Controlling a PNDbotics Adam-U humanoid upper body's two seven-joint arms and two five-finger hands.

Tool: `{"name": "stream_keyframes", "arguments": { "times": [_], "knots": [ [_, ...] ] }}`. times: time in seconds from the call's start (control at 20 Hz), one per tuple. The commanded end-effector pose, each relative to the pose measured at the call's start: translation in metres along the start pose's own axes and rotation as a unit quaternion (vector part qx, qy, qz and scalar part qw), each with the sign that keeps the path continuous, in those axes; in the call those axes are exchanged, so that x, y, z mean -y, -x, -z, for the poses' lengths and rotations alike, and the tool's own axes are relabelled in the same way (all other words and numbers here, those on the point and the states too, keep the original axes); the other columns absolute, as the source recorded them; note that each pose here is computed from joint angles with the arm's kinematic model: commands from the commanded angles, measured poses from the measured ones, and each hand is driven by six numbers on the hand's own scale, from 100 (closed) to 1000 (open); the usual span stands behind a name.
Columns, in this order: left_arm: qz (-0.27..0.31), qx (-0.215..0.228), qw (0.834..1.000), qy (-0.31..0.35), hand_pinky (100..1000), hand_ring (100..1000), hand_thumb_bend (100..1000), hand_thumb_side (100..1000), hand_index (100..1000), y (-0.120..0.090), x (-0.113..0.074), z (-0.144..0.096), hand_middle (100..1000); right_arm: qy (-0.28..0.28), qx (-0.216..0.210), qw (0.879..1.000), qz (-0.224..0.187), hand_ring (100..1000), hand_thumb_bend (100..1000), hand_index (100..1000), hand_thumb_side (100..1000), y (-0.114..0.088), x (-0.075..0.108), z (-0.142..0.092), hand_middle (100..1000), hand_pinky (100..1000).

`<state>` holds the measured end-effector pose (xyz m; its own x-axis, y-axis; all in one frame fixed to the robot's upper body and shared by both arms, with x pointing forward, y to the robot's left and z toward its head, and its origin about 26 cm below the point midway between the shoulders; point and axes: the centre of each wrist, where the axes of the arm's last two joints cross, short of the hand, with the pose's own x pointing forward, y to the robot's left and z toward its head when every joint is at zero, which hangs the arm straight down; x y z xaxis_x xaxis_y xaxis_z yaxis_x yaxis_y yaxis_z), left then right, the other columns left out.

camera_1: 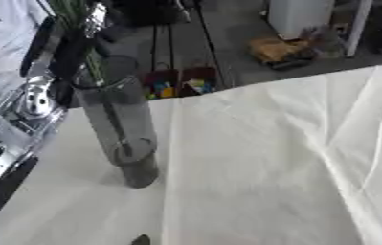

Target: Arrange flowers into the vase.

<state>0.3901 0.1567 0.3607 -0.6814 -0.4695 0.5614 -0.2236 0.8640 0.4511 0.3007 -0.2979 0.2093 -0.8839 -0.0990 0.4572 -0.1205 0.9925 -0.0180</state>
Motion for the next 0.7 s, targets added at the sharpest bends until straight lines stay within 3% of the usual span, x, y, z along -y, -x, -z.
{"name": "stream_keyframes", "arguments": {
  "times": [0.05, 0.7],
  "knots": [
    [0.027, 0.013, 1.000, 0.003, 546, 621, 100, 875, 723, -0.002, -0.010, 0.002, 852, -0.004, 0.012, 1.000, -0.001, 795, 100, 896, 921, -0.006, 0.000, 0.005, 339, 882],
    [0.056, 0.026, 0.998, 0.021, 551, 620, 100, 826, 706, -0.010, -0.026, 0.001, 841, -0.006, 0.006, 1.000, -0.001, 796, 100, 897, 921, -0.005, 0.000, 0.004, 340, 882]
  ]
}}
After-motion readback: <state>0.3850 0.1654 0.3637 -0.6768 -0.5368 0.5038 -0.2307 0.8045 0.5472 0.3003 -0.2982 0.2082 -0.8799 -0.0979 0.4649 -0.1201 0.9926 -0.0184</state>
